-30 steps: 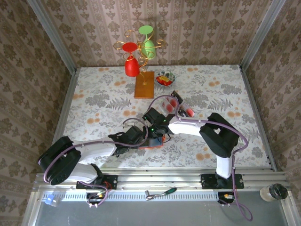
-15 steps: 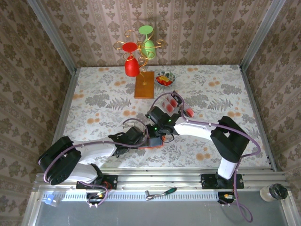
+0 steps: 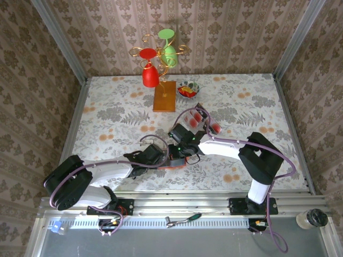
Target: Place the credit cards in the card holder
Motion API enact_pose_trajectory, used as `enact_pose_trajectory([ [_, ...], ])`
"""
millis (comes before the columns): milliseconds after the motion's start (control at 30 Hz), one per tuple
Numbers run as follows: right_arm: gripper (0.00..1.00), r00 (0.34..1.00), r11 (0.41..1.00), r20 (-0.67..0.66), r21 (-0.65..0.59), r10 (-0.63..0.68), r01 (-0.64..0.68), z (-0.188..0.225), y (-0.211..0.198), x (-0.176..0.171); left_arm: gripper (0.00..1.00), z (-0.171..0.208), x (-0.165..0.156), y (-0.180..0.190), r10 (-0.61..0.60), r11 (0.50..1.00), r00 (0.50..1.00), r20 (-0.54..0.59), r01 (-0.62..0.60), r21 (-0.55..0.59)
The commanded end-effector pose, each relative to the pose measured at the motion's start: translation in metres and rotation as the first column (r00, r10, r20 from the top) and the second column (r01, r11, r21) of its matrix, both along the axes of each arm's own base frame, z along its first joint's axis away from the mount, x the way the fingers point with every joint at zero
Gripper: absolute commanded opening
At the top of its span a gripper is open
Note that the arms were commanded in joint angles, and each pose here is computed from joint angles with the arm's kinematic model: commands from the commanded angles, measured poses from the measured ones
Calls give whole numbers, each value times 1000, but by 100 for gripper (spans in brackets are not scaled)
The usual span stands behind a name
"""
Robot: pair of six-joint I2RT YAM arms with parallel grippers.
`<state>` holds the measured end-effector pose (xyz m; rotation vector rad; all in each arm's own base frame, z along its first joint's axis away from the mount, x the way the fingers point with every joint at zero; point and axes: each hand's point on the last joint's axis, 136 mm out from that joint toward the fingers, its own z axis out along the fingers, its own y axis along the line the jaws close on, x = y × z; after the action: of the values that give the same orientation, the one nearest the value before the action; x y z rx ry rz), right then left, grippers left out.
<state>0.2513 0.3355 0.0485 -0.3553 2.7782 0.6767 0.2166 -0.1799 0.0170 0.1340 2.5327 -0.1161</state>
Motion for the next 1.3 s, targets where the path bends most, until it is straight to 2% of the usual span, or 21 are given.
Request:
enact_pose_trajectory([
  [0, 4, 1000, 1000, -11, -21, 16, -16, -9, 3, -3, 42, -12, -8, 5, -1, 1000, 999, -33, 2, 22],
  [333, 4, 999, 999, -36, -18, 33, -33, -18, 13, -4, 42, -10, -7, 5, 0, 1000, 1000, -29, 1, 18],
  [767, 4, 999, 999, -36, -23, 35, -35, -18, 12, -6, 42, -4, -5, 26, 62, 996, 998, -30, -60, 66],
  [1267, 4, 998, 999, -27, -11, 48, -48, -9, 18, -3, 42, -14, -4, 15, 33, 998, 998, -49, -30, 48],
])
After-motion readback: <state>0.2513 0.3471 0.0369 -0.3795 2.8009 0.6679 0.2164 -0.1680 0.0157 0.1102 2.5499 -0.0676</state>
